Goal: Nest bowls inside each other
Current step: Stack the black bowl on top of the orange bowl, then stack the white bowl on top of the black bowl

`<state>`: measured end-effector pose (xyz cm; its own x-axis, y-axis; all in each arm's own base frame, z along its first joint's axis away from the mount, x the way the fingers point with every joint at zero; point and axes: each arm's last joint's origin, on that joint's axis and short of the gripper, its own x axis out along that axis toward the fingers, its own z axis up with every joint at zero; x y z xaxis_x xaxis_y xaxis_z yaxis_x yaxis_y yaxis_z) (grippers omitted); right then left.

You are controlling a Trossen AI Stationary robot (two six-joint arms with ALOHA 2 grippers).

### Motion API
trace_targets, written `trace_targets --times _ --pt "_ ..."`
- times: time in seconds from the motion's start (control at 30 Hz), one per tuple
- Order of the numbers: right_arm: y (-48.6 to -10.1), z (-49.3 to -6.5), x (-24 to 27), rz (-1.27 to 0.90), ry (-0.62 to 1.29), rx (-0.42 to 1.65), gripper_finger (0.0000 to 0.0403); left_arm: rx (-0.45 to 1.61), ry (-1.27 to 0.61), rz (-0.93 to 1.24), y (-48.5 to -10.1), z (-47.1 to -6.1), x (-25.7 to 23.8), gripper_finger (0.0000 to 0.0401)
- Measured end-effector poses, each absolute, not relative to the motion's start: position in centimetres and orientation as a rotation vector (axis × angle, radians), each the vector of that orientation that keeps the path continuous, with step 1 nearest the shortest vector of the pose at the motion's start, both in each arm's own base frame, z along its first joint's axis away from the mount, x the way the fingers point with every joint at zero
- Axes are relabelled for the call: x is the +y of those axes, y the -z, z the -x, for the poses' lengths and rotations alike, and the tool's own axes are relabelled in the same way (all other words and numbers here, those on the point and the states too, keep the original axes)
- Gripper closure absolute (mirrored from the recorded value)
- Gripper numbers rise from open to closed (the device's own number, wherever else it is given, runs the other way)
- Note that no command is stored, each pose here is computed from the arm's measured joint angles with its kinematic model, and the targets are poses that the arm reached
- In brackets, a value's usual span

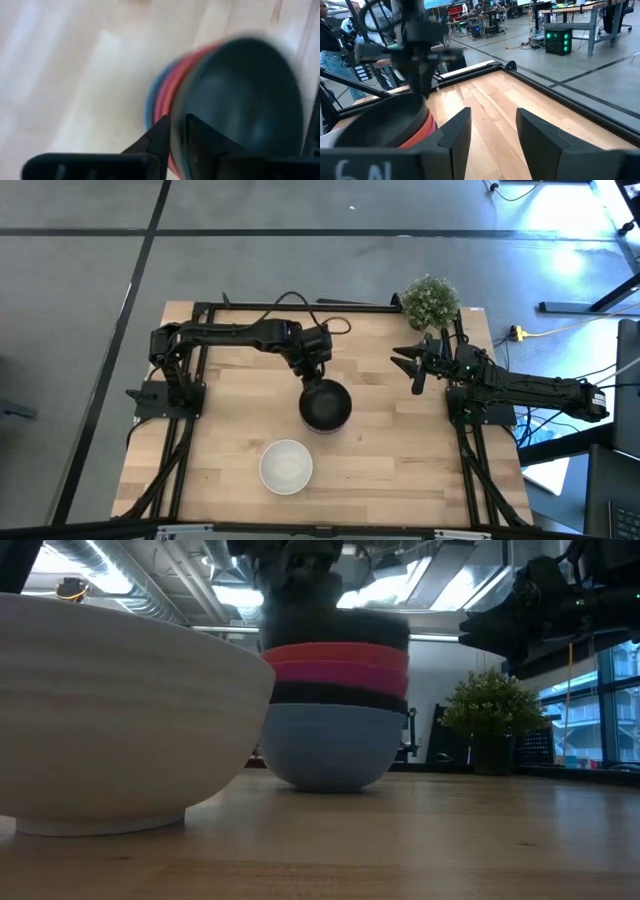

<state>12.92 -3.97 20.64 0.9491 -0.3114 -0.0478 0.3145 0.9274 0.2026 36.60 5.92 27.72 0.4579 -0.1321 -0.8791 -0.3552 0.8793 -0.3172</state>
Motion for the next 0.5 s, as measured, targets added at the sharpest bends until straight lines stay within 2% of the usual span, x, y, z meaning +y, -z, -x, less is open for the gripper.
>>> trace_targets --times 0.17,0.5 --pt "-20.6 -12.9 -4.0 -0.210 0.321 0.016 0.0244 1.024 -0.161 0.424 -30.3 -37.0 6.2 0.0328" --pt "-20.5 -12.9 -4.0 -0.213 0.322 0.028 0.0244 0.992 -0.229 0.224 -32.2 -36.6 6.6 0.0324"
